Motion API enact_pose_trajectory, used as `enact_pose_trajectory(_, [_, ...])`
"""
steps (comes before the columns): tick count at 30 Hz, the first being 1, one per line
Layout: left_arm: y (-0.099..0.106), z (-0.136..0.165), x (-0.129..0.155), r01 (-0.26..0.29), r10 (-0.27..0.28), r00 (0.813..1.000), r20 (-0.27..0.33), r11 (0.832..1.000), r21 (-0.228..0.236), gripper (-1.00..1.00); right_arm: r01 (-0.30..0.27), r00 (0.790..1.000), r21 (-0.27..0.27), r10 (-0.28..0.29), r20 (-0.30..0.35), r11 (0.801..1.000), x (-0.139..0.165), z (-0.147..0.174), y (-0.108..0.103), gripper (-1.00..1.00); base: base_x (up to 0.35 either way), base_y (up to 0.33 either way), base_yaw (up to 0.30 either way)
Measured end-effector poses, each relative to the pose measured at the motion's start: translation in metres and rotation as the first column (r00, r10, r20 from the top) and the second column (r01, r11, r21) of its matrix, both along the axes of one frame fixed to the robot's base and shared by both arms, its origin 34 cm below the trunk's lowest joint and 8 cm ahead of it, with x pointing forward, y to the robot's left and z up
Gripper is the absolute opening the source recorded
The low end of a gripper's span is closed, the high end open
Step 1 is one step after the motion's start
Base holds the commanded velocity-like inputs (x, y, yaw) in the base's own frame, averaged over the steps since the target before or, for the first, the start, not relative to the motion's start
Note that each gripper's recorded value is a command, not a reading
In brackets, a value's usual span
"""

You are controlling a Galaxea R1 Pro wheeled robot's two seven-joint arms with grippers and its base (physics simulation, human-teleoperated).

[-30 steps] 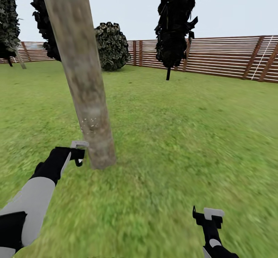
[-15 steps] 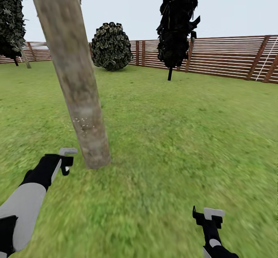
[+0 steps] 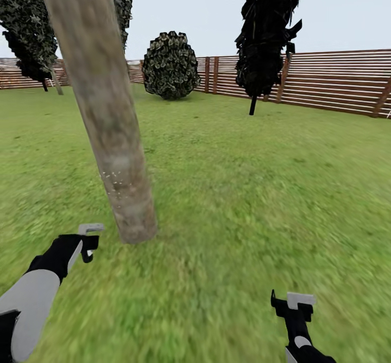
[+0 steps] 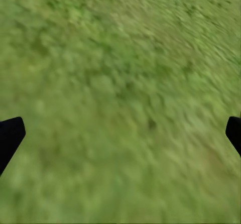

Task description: In the garden, pick up the pesticide atomizer on the floor and spray pesticide onto both trees until each tree trunk is fully covered.

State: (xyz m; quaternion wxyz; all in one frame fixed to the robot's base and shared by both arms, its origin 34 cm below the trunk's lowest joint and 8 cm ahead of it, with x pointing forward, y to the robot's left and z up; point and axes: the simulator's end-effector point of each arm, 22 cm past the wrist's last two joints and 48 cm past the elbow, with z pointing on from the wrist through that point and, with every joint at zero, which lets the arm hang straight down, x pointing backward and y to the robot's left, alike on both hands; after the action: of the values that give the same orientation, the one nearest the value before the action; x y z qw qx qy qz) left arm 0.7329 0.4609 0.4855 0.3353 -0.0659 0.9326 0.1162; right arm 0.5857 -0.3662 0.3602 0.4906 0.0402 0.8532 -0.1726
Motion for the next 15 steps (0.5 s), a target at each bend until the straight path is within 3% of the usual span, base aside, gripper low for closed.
enact_pose_trajectory(2, [-0.013,-0.008,-0.001,0.006,-0.006,1.0,-0.008,1.0,-0.022,-1.0,0.001,1.0,0.0,-0.001,0.0,1.0,0.0,0.0,0.0,1.0,0.279,-0.167,0.009])
enact_pose_trajectory(6, [-0.066,-0.026,0.0,0.048,-0.051,0.998,-0.027,0.995,-0.084,-1.0,0.0,1.0,0.0,0.0,0.0,1.0,0.0,0.0,0.0,1.0,0.279,-0.167,0.002])
enact_pose_trajectory(8, [-0.078,-0.029,0.001,0.06,-0.063,0.998,-0.03,0.994,-0.094,-1.0,0.0,1.0,0.0,0.0,0.0,1.0,0.0,0.0,0.0,1.0,0.279,-0.167,0.0])
enact_pose_trajectory(10, [-0.076,-0.034,-0.004,0.059,-0.063,0.997,-0.046,0.994,-0.091,-1.0,0.0,1.0,0.0,0.0,0.0,1.0,0.0,0.0,0.0,1.0,0.278,-0.167,0.003])
enact_pose_trajectory(14, [-0.014,-0.045,-0.034,0.001,-0.004,0.996,-0.09,1.0,-0.03,-1.0,-0.001,1.0,0.0,0.001,-0.001,1.0,0.0,0.0,0.0,1.0,0.273,-0.167,0.114])
enact_pose_trajectory(15, [-0.007,-0.045,-0.036,-0.009,0.007,0.996,-0.088,1.0,-0.029,-1.0,-0.001,1.0,0.0,0.001,-0.001,1.0,0.0,0.0,0.0,1.0,0.25,-0.167,0.236])
